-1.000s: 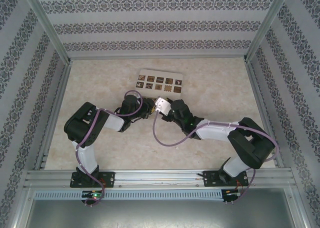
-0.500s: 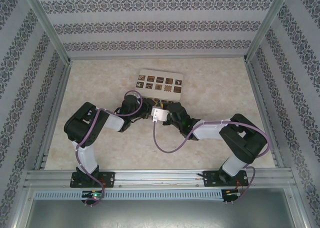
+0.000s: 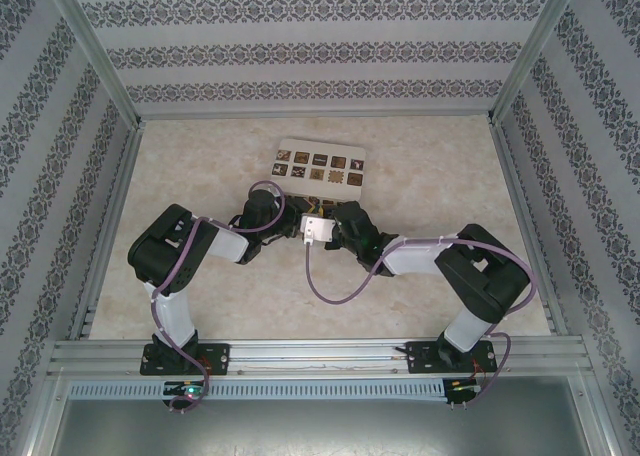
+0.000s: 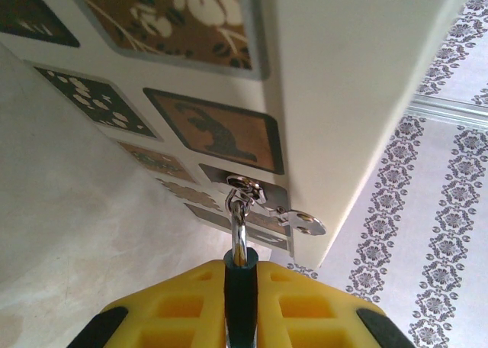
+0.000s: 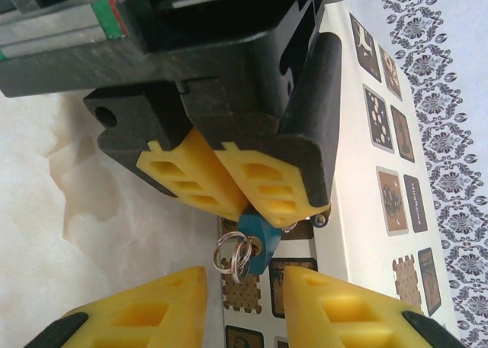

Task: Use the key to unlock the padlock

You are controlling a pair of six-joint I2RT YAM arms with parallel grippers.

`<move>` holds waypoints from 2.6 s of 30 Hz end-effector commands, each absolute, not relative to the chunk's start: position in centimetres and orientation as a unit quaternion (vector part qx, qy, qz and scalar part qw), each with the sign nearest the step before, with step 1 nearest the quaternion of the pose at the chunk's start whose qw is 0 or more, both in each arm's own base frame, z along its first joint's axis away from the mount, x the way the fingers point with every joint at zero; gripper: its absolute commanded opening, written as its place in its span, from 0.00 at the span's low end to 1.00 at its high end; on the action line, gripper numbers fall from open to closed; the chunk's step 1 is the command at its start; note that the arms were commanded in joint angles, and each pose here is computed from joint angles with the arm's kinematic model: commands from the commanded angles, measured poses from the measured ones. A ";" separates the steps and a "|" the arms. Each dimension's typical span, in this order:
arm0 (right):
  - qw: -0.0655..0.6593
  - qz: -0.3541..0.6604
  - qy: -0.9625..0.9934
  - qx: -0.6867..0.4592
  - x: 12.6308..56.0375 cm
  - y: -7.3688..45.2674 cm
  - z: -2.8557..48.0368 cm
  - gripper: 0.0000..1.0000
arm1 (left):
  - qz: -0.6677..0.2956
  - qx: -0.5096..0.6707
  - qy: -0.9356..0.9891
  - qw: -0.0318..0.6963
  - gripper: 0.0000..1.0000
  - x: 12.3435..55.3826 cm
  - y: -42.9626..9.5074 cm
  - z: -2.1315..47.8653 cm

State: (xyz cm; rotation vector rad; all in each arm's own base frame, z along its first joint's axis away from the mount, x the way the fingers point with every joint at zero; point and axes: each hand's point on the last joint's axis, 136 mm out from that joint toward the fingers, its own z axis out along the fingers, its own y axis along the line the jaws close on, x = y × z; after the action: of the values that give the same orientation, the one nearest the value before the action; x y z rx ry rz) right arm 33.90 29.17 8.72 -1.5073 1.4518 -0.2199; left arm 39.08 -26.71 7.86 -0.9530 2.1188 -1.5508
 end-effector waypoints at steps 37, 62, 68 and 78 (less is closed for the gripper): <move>0.491 -0.111 0.624 -0.598 36.1 29.5 8.1 0.00 | -0.590 -0.305 0.723 0.188 0.14 39.3 -27.9 12.1; 0.581 0.042 0.748 -0.318 37.3 30.2 12.8 0.00 | -0.585 -0.303 0.730 0.181 0.14 38.9 -28.0 11.5; 0.591 0.083 0.764 -0.244 37.0 29.4 12.1 0.00 | -0.580 -0.301 0.737 0.174 0.14 38.9 -28.3 11.0; 0.577 0.074 0.779 -0.235 35.8 28.7 9.5 0.00 | -0.563 -0.291 0.752 0.180 0.14 38.9 -28.4 10.6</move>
State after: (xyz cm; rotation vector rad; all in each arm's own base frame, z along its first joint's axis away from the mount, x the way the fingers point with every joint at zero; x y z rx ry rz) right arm 35.23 29.39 8.67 -0.6689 1.8447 0.1657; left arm 39.44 -26.64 8.59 -0.9527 2.1082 -1.5345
